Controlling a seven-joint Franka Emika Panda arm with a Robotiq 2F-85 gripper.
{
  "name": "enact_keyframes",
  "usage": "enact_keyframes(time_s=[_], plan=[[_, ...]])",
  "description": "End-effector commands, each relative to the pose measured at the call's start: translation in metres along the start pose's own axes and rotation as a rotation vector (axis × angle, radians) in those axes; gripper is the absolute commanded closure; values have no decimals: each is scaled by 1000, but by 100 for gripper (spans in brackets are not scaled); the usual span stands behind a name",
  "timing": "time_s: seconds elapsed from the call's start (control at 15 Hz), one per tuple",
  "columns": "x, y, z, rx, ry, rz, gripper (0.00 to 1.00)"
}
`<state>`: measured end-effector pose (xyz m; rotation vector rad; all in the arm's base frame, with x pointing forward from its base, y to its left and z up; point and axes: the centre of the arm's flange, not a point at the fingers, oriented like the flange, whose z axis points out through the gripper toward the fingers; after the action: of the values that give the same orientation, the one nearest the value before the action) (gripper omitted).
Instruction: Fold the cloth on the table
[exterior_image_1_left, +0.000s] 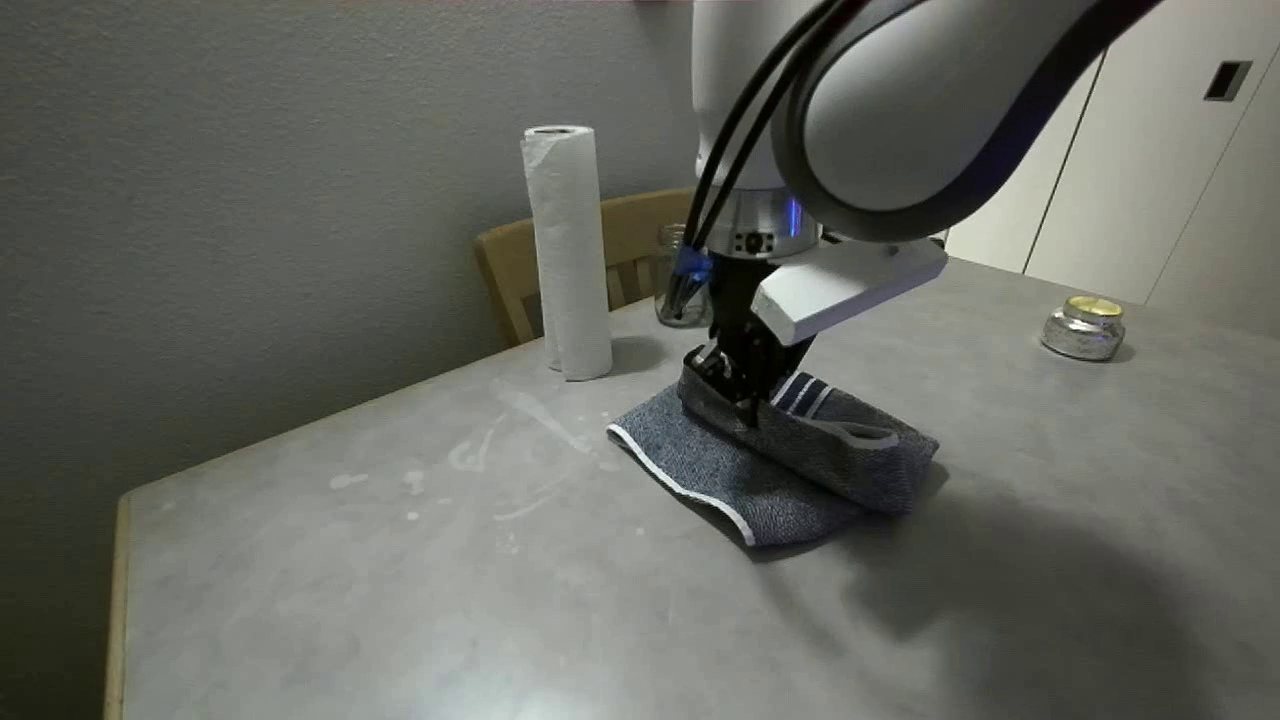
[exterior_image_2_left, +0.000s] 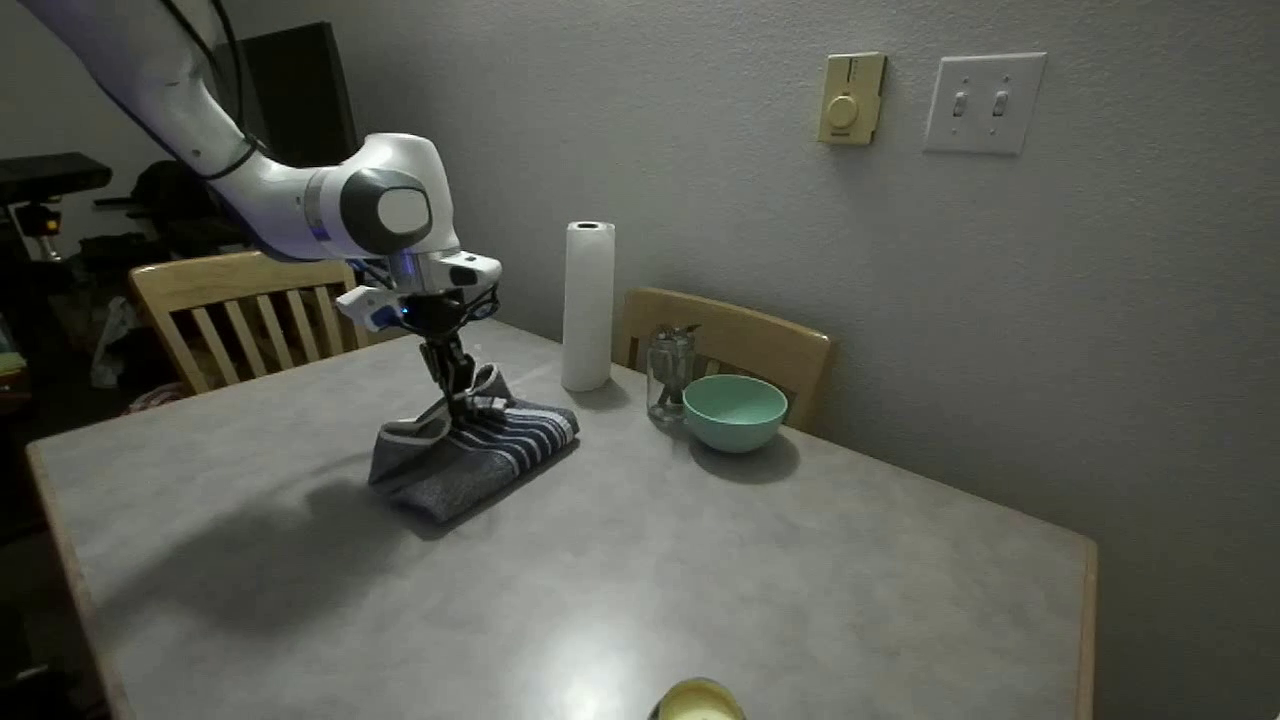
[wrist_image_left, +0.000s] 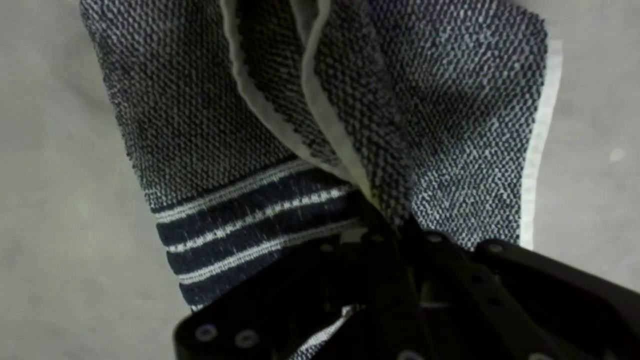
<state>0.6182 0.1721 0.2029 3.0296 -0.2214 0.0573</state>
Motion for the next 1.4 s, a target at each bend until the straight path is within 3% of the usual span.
enact_keyframes(time_s=[0.0,0.27,0.67,0.93,1.33], plan=[[3,-5,14,17,-20,10,72],[2,-9,13,29,-24,10,38],[3,-23,-10,58,-1,11,0],[1,-39,-50,73,66,-26,0],[2,-33,-87,69,139,-36,0]])
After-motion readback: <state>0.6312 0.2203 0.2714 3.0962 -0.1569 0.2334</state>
